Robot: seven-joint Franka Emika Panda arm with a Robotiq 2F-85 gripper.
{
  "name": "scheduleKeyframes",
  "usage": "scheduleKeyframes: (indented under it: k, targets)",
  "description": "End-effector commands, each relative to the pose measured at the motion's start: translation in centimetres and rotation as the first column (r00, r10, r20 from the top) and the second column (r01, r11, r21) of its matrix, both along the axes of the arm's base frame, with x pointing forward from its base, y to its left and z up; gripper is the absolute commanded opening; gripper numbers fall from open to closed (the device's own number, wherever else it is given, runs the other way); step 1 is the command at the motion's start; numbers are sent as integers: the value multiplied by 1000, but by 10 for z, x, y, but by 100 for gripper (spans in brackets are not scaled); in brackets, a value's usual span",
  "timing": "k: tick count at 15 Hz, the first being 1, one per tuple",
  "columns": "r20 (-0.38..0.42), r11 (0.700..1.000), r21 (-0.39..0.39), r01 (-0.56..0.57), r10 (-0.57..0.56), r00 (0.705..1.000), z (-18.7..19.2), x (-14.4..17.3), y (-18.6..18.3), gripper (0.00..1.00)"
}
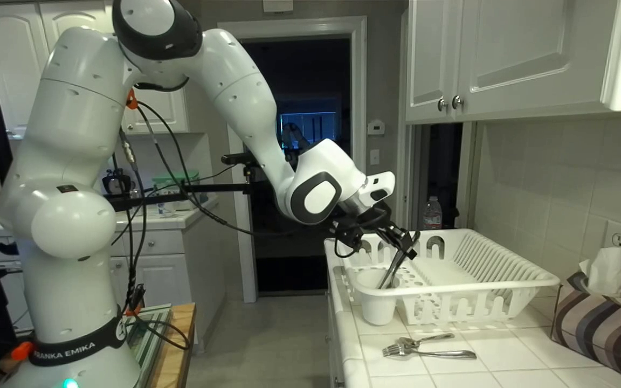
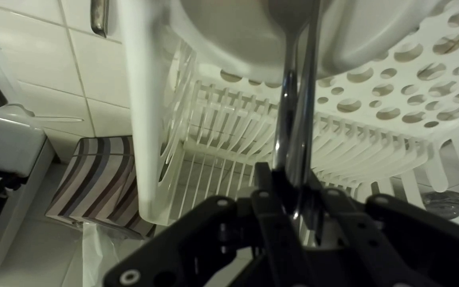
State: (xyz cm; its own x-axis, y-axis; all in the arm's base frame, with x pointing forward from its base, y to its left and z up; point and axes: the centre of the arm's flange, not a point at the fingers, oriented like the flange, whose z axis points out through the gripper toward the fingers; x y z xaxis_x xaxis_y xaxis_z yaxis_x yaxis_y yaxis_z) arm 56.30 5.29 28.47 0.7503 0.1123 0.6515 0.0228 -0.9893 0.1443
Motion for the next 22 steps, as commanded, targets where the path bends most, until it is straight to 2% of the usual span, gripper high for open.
scheduleKeyframes:
  k: [1,6,7,8,10,14,16,17,20,22]
  targets:
    - [-18,1000,0,12,-12,1000,7,-9,6,5]
    - [-68,999,-33,23,-25,997,-4,-19,0,6]
    - [-74,999,-38,24,-27,997,-5,-21,-1,24]
    - [-80,999,-43,25,-28,996,-7,-23,-1,46]
    - [-90,999,-48,25,-29,996,-9,-25,-1,49]
    - [-100,998,-55,20,-25,995,-10,-29,2,76]
    - [-104,998,-61,16,-22,994,-12,-31,3,36]
    - [-105,998,-64,15,-22,994,-13,-31,3,35]
    - [-104,998,-69,12,-20,994,-15,-30,4,12]
    - [-104,997,-76,11,-19,994,-16,-28,5,2]
